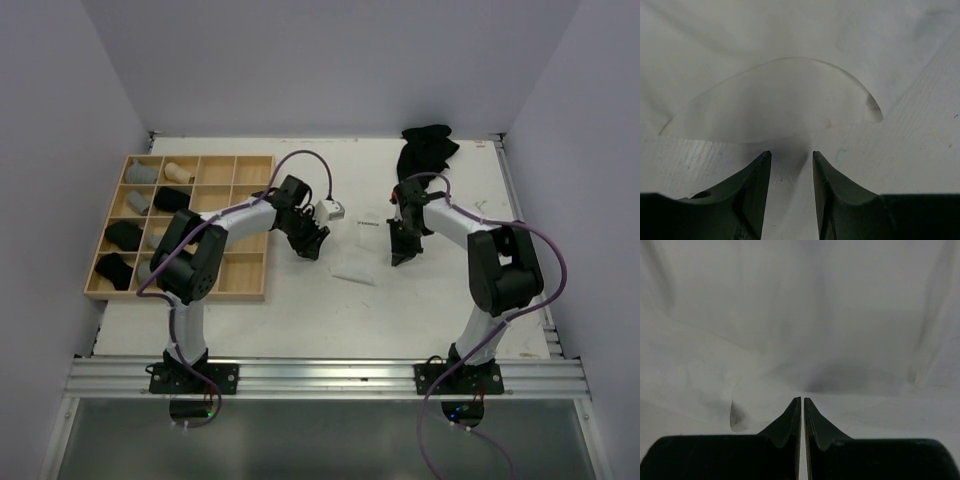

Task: Roll the underwear
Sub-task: Flatten the underwear

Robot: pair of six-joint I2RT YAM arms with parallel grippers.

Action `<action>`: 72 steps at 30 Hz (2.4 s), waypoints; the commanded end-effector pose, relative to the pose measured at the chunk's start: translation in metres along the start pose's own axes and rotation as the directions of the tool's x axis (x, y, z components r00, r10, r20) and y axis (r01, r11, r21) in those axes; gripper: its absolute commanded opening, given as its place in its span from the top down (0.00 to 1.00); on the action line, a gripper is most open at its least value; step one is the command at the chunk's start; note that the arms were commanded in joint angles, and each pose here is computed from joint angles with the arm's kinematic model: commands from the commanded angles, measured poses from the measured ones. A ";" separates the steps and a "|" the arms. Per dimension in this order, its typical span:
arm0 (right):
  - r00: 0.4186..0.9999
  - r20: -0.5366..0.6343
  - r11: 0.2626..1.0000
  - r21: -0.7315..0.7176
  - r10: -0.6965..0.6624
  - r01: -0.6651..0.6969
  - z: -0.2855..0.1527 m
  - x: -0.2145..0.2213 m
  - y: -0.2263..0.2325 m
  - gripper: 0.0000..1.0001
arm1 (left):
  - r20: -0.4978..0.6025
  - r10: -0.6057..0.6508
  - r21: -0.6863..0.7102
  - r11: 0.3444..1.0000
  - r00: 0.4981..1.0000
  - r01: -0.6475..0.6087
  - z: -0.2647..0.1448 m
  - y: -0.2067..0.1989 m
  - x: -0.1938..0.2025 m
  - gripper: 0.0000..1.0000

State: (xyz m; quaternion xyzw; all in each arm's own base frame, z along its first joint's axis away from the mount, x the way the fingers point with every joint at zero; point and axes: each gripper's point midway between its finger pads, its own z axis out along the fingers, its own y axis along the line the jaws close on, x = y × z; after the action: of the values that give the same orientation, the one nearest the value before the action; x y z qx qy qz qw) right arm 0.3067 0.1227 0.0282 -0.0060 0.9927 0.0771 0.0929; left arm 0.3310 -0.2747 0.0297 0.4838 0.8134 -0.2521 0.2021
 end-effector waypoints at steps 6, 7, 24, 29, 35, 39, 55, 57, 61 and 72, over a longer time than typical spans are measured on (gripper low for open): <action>0.998 -0.064 1.000 -0.009 -0.022 0.022 0.012 0.038 0.010 0.90 | -0.106 -0.034 0.020 0.999 0.994 0.036 -0.011 -0.022 0.046 0.63; 0.997 -0.074 1.000 -0.008 -0.029 0.029 0.012 0.045 0.011 0.90 | -0.120 -0.036 0.037 0.998 0.992 0.041 -0.014 -0.030 0.056 0.63; 0.993 0.116 0.996 -0.091 0.023 -0.012 -0.014 0.008 0.044 0.91 | 0.087 -0.012 -0.046 0.999 0.996 0.016 0.003 0.013 -0.034 0.57; 1.000 0.026 0.998 -0.058 0.008 -0.007 0.019 0.032 0.034 0.92 | 0.006 -0.064 -0.029 0.997 0.998 0.064 0.020 0.014 -0.004 0.57; 0.997 -0.055 0.997 -0.062 -0.054 0.050 0.023 0.065 0.036 0.93 | -0.074 -0.106 0.006 0.994 0.992 0.106 0.008 -0.013 0.036 0.61; 0.992 -0.074 0.990 -0.107 -0.104 0.096 0.005 0.081 0.046 0.94 | -0.105 -0.115 0.034 0.992 0.988 0.119 -0.009 -0.036 0.060 0.62; 0.952 0.303 0.999 -0.004 0.034 -0.035 -0.070 -0.030 0.025 0.87 | 0.097 -0.067 -0.014 0.998 0.993 0.068 -0.025 -0.004 -0.020 0.47; 0.958 0.286 0.999 0.023 0.035 -0.043 -0.057 -0.035 0.019 0.88 | 0.094 -0.081 -0.007 0.997 0.992 0.082 -0.021 -0.004 -0.018 0.47; 0.966 0.259 0.998 0.042 0.029 -0.041 -0.040 -0.041 0.017 0.90 | 0.077 -0.098 0.004 0.995 0.992 0.098 -0.013 -0.004 -0.008 0.48; 0.981 0.190 0.990 0.130 0.031 -0.056 0.003 -0.033 -0.007 0.91 | -0.027 -0.180 -0.007 0.984 0.983 0.180 0.008 -0.002 0.035 0.49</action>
State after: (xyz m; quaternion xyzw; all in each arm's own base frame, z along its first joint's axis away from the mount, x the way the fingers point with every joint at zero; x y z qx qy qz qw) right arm 0.3268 0.1262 0.0317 0.0277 0.9857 0.0332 0.1631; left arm 0.3159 -0.2631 0.0225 0.4298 0.8421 -0.2671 0.1867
